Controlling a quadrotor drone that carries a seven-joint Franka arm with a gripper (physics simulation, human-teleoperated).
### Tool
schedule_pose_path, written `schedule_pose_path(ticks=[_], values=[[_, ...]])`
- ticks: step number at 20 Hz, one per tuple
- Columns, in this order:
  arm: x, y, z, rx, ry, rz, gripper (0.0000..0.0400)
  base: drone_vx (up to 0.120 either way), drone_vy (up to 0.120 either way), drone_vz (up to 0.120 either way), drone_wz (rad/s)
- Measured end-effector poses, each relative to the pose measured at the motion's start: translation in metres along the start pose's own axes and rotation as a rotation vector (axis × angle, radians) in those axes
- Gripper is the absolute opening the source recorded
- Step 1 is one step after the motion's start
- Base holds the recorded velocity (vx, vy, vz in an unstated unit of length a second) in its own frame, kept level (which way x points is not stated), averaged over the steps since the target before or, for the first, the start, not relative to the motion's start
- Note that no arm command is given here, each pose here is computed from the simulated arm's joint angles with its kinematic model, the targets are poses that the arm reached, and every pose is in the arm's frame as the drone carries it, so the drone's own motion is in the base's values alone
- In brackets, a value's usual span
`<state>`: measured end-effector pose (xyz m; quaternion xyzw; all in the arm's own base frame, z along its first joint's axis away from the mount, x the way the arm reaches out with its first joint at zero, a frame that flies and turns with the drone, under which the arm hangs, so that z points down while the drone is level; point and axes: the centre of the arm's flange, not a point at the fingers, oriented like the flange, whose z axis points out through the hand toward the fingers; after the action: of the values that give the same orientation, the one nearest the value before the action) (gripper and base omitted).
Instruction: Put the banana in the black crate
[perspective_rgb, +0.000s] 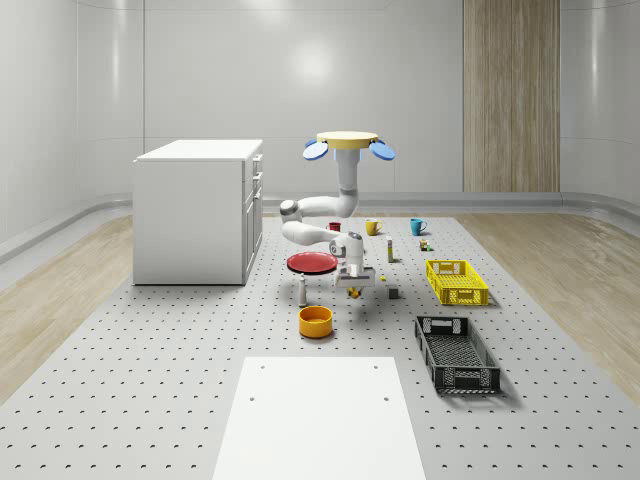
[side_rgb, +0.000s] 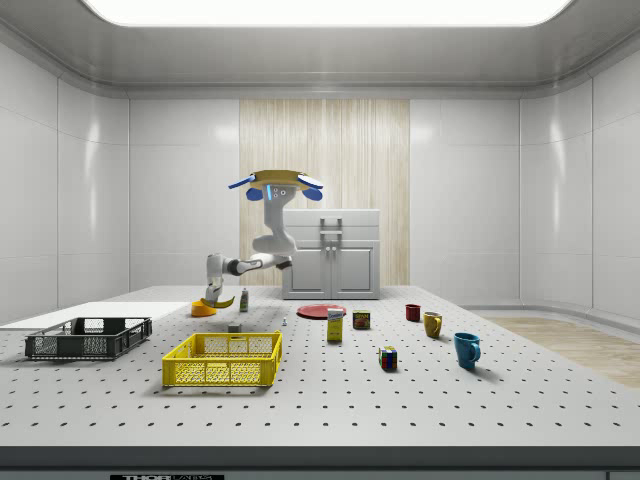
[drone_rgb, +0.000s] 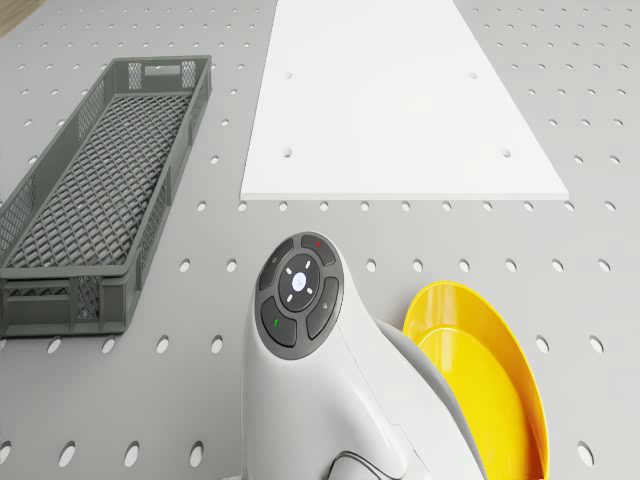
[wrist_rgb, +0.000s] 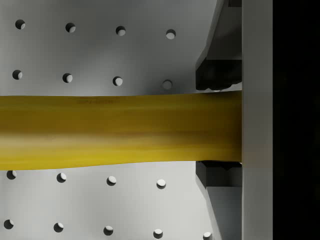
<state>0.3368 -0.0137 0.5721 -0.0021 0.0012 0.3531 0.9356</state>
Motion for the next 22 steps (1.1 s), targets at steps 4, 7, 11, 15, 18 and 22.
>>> schedule_pose_path(ticks=[4,7,11,15,18,22], values=[[0.0,0.0,-0.0031,0.0,0.0,0.0,0.0189,0.12,0.12,0.12,0.0],[-0.0001,0.0,-0.0041,0.0,0.0,0.001,0.0189,0.12,0.12,0.12,0.0],[-0.0001,-0.0001,-0.0048,0.0,0.0,0.004,0.0189,0.12,0.12,0.12,0.0],[-0.0001,-0.0001,-0.005,0.0,0.0,0.008,0.0189,0.12,0.12,0.02,0.0],[-0.0001,-0.0001,-0.0051,0.0,0.0,0.01,0.0189,0.12,0.12,0.027,0.0],[-0.0001,-0.0001,-0.0052,0.0,0.0,0.011,0.0189,0.12,0.12,0.12,0.0]])
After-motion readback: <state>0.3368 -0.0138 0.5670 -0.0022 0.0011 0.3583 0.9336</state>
